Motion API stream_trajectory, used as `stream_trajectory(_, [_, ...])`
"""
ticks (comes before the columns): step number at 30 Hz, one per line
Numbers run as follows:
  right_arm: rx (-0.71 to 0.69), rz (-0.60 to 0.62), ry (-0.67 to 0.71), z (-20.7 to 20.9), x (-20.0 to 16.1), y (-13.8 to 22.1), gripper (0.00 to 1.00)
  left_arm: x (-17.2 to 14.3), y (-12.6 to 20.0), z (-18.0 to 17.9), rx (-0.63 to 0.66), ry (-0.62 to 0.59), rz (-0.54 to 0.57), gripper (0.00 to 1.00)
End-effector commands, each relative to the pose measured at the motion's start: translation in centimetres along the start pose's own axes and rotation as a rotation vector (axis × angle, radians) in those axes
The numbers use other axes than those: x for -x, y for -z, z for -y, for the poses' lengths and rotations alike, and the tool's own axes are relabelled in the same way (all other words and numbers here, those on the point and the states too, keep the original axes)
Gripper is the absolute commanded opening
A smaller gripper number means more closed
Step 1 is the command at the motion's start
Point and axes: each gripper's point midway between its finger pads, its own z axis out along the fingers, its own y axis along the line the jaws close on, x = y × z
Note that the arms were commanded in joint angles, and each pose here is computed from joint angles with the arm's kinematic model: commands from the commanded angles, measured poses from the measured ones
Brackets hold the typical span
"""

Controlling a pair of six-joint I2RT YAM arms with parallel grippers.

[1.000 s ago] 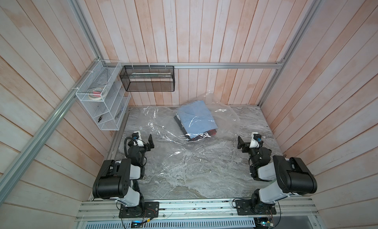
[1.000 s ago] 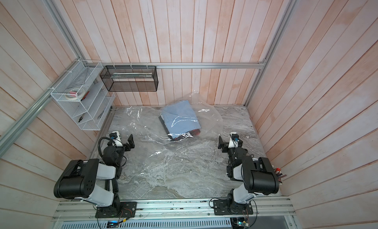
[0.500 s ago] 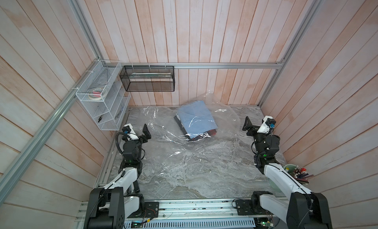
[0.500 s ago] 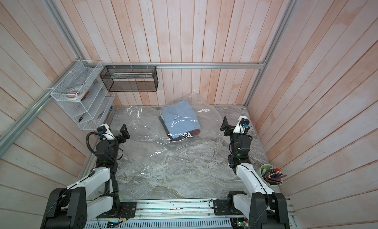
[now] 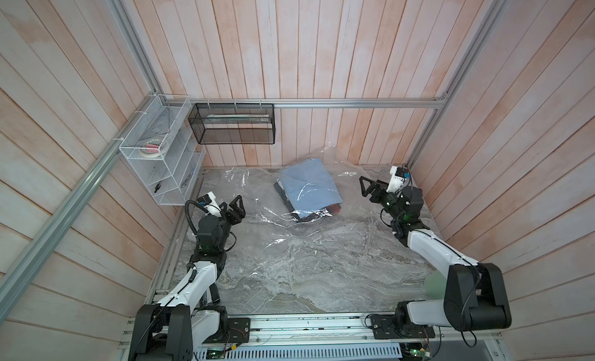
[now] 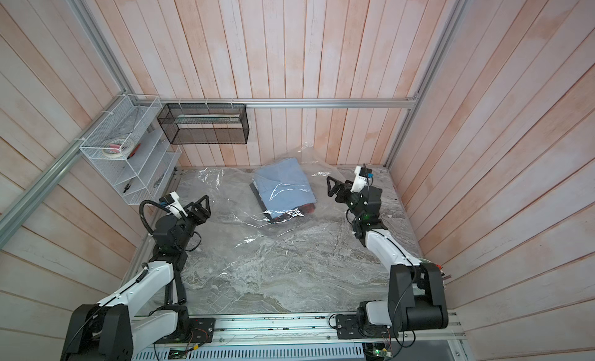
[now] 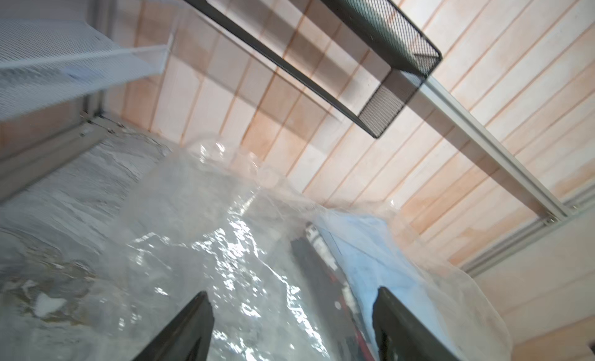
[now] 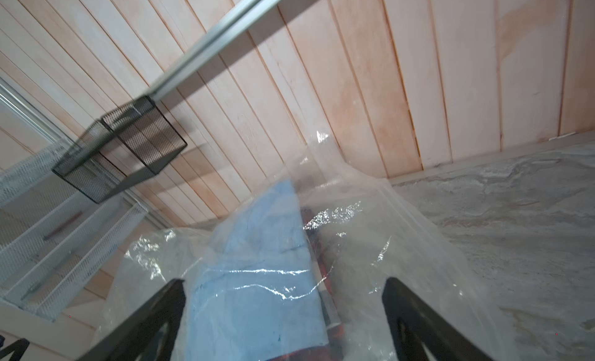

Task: Take the shirt out of the vacuum bag
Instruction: Adjust the vacuum bag at the center of the board.

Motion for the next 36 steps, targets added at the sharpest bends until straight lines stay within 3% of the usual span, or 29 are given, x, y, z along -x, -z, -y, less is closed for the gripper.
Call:
stream_trajectory(1, [-0.130,-0.132,0.042,1.2,-1.4,-2.7,0.98,-2.5,-0.6,1.2,0.015,0.041,-0.079,0.78])
stream_trajectory(6, [-0.273,-0.245,0.060,4.9,-4.0,-7.3,0.98,-7.9,-1.2,3.3,0.041,0.043,-0.207,0.72])
stream_trajectory(12, [-0.344,-0.482,0.057,9.1,-11.5,-11.2,0.98,-13.2,-2.5,2.9,0.136,0.067,-0.307,0.67])
stream_trajectory(18, [-0.446,-0.578,0.074,11.4,-16.6,-9.8,0.98,-16.3,-4.7,1.8,0.241,0.061,-0.400,0.65])
stream_trajectory(25, [-0.473,-0.679,0.058,11.0,-21.6,-6.4,0.98,-18.6,-7.7,0.7,0.327,0.009,-0.496,0.65])
stream_trajectory(36, [-0.406,-0.783,0.034,7.2,-27.0,0.2,0.98,-18.4,-11.0,-2.2,0.382,-0.014,-0.536,0.65])
